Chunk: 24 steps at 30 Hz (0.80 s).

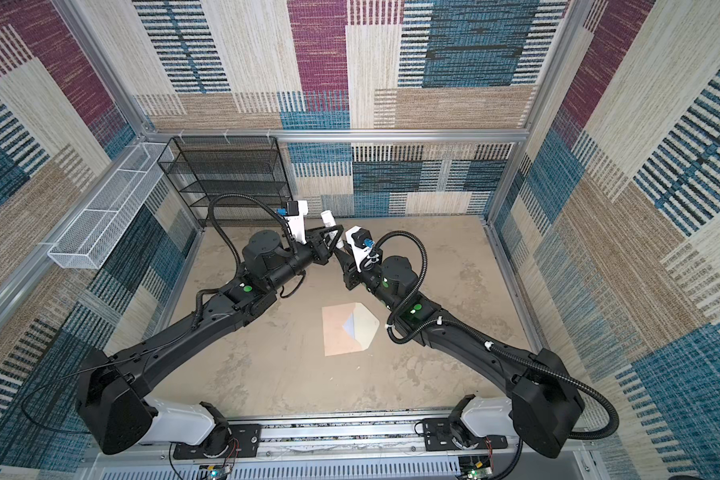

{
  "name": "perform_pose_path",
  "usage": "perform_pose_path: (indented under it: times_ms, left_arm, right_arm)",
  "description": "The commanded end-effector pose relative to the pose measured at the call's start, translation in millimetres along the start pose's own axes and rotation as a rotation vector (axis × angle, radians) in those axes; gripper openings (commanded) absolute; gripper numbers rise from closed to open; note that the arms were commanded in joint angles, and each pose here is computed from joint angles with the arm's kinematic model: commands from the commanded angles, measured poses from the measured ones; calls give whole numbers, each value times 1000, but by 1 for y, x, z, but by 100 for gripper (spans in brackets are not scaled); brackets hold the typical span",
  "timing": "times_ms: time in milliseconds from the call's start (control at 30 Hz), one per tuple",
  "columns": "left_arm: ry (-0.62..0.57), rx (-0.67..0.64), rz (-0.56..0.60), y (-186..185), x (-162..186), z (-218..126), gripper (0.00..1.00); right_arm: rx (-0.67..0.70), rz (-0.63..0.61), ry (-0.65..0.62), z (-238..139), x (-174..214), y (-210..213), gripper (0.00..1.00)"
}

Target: Place the letter into the envelope and seal it

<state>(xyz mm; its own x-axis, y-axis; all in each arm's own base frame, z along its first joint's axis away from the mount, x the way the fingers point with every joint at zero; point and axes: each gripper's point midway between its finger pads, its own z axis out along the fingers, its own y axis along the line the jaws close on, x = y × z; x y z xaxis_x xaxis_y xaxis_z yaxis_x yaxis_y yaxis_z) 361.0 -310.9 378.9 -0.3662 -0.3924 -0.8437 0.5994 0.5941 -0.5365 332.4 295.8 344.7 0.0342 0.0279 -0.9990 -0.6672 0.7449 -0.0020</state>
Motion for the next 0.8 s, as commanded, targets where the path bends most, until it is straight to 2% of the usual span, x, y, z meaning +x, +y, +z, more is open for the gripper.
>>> perform_pose_path:
  times_ms: [0,200,467,667,767]
  left_arm:
    - [66,104,-69,-14,17,-1,0]
    - [96,239,-155,-18,22,-15,0]
    - [196,583,-191,-54,19,-42,0]
    - [224,670,-180,-64,23,-54,0]
    - [226,675,-182,-64,23,-55,0]
  right_arm:
    - [-81,1,-83,-6,-33,14,19]
    - [-235,29,-86,-30,-53,38,11]
    - [-539,204,-53,-62,-72,61,6]
    - [-685,300,-12,-75,-81,61,5]
    - [-719,308,25,-74,-76,62,9]
